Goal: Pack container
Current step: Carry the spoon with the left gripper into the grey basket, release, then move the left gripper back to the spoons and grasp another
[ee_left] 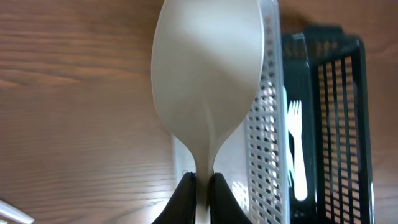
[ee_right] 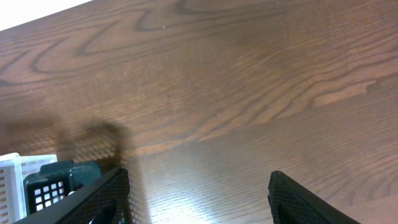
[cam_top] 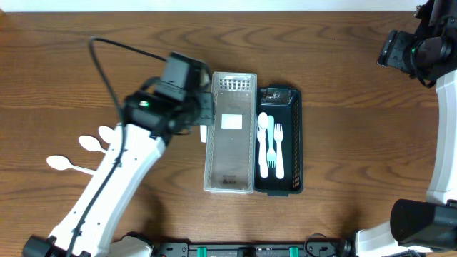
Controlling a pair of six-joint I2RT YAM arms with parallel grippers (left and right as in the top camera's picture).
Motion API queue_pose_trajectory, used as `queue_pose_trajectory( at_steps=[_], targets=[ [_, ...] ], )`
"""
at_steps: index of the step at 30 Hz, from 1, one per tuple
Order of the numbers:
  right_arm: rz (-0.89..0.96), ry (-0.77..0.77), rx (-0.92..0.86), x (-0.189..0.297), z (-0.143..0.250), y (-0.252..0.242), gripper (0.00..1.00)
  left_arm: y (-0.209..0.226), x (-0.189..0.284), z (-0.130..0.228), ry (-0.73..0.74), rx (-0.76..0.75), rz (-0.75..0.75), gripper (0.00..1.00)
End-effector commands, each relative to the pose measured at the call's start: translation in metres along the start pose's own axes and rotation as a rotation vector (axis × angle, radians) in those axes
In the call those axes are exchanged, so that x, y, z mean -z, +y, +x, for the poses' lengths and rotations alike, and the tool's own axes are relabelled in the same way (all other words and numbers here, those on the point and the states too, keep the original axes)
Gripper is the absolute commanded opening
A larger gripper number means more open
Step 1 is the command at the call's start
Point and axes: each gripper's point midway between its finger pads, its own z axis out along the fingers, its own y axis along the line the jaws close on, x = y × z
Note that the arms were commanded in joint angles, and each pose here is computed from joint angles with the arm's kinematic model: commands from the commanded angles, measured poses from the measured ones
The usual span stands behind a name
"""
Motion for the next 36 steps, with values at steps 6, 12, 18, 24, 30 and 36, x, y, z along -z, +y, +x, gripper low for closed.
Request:
queue_pose_trajectory(
  at_steps=[6, 12, 18, 24, 30, 36],
  targets=[
    [0.013, 0.014, 0.004, -0.004, 0.002, -0.005, 0.75, -0.006, -0.089, 0.039, 0.226, -0.038, -0.093, 0.06],
    [0.008, 0.020, 0.004, -0.004, 0.003, -0.004, 0.75, -0.011, -0.127, 0.059, 0.307, -0.071, -0.115, 0.06],
    [0.008, 0.022, 0.004, -0.004, 0.004, -0.004, 0.74, -0.015, -0.133, 0.064, 0.319, -0.085, -0.115, 0.43],
    [0.008, 0.020, 0.004, -0.004, 0.003, -0.004, 0.74, -0.019, -0.120, 0.053, 0.287, -0.137, -0.096, 0.58],
    [0.009, 0.022, 0.004, -0.004, 0.004, -0.004, 0.75, -0.010, -0.051, 0.003, 0.100, -0.167, -0.187, 0.58],
    [0.009, 0.022, 0.004, -0.004, 0.004, -0.004, 0.75, 0.050, 0.044, -0.037, -0.133, 0.023, -0.268, 0.63]
  ],
)
